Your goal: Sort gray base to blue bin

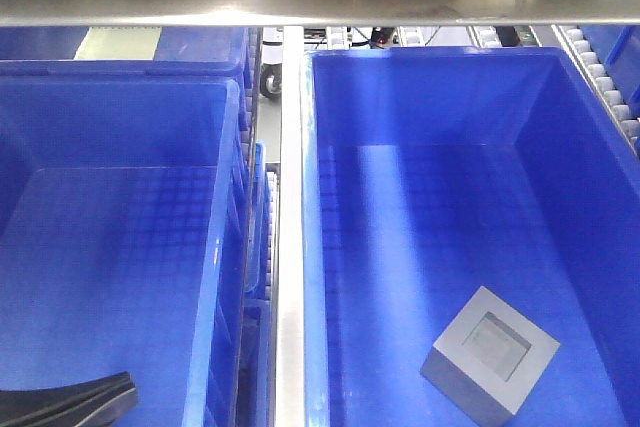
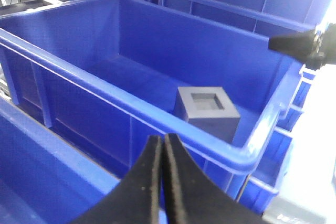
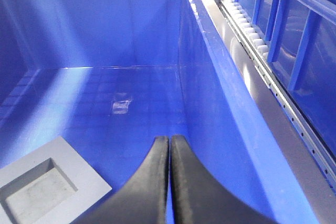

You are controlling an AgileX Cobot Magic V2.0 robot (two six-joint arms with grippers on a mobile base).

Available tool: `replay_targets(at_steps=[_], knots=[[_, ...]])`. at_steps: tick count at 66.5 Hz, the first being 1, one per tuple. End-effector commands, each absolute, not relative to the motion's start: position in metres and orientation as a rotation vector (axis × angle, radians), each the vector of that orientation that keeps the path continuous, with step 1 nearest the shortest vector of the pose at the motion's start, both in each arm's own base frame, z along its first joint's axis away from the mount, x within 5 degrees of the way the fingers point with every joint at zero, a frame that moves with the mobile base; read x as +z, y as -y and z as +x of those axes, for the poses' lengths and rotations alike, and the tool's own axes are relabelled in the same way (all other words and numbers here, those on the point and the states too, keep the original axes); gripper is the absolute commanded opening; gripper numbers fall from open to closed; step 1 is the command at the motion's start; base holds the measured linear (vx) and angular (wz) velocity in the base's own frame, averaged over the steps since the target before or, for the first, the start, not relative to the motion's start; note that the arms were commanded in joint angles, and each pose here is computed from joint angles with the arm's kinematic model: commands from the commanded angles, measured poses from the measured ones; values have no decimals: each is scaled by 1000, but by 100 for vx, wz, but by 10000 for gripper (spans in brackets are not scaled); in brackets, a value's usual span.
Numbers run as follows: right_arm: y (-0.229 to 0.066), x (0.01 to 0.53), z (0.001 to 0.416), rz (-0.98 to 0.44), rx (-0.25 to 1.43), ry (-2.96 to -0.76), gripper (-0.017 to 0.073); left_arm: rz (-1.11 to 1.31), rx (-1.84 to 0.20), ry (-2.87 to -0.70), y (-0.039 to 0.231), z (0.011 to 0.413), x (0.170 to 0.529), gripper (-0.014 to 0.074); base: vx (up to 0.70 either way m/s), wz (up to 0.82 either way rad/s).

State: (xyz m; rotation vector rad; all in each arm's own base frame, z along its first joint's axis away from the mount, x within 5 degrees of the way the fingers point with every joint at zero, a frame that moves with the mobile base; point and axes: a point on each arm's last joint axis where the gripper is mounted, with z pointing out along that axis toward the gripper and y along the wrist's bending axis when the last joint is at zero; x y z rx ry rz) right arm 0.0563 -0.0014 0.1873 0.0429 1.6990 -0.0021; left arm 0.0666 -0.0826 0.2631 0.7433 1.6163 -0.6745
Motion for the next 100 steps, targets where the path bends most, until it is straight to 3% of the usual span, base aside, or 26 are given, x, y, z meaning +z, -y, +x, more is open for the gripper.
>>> replay_targets(at_steps=[1, 28, 44, 76, 100], knots=[[2, 189, 58, 32, -18, -1676, -5, 681, -660, -1505, 78, 68, 281, -6, 0, 0], [2, 189, 58, 32, -18, -1676, -5, 165, -197, -1416, 12, 49, 293, -6, 0, 0], [2, 189, 58, 32, -18, -1676, -5, -26, 53, -1417, -1, 28, 287, -6, 0, 0], [2, 189, 58, 32, -18, -1676, -5, 13, 68, -1469, -1, 31, 279, -6, 0, 0], [2, 189, 58, 32, -18, -1676, -5, -4, 42, -1517, -1, 53, 216, -6, 0, 0]])
